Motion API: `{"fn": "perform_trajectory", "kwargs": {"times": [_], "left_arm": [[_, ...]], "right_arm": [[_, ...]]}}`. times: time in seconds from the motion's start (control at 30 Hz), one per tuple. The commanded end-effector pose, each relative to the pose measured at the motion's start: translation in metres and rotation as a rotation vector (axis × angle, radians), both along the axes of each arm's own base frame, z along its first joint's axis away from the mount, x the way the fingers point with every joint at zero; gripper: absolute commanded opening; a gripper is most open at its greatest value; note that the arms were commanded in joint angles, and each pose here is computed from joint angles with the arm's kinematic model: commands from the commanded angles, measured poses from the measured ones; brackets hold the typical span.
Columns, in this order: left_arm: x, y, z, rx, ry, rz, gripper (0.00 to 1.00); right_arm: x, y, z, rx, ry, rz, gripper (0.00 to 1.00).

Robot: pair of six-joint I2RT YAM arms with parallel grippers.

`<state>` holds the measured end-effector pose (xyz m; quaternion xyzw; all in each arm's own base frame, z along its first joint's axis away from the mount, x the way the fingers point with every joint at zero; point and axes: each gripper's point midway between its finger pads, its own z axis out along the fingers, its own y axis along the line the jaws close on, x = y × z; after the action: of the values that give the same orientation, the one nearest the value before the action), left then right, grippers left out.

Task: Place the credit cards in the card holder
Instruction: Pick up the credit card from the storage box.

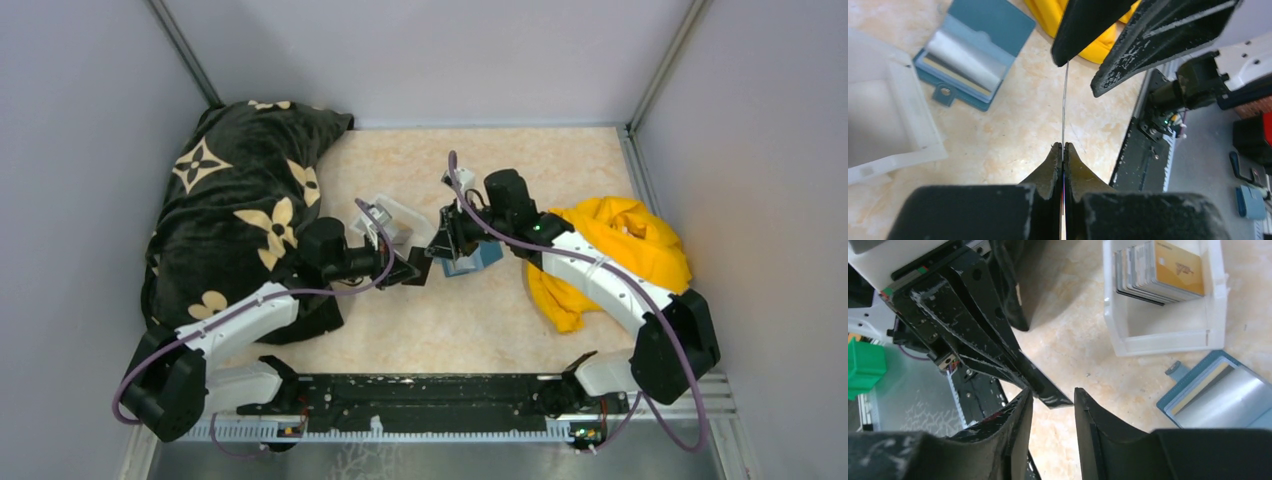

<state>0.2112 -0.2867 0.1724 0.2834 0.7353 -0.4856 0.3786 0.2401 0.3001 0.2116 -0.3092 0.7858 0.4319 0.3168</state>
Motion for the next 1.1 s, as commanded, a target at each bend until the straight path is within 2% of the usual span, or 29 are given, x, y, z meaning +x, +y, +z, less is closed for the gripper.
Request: {"fn": "perform_trajectory", "kwargs": {"times": [0.0,0.13,0.27,0.53,0.67,0.87,1.07], "left_arm": [[0.027,0.009,0.002,-0.011,-0.017,0.173,0.00],[0.040,0.012,-0.009,-0.015,0.045,0.275,0.00],[0.047,0.009,-0.018,-0.009,0.090,0.344,0.00],[0.055,-0.023,-0.042,0.051,0.182,0.409,0.00],[0.064,-0.036,-0.054,0.078,0.231,0.464,0.00],[0.084,-0.053,-0.055,0.096,0.258,0.578,0.00],[0.098,-0.066,-0.072,0.172,0.317,0.700,0.00]], "right_arm": [[0.017,-0.009,0.009,0.012,-0.082,-0.097,0.41],[0.037,-0.029,0.011,-0.017,-0.149,-0.278,0.44],[0.055,-0.055,-0.010,-0.112,-0.164,-0.455,0.44],[0.077,-0.088,-0.062,-0.303,-0.126,-0.648,0.46],[0.083,-0.093,-0.075,-0.358,-0.106,-0.685,0.45],[0.092,-0.097,-0.094,-0.393,-0.062,-0.721,0.37],[0.105,-0.103,-0.104,-0.400,-0.041,-0.755,0.28]]}}
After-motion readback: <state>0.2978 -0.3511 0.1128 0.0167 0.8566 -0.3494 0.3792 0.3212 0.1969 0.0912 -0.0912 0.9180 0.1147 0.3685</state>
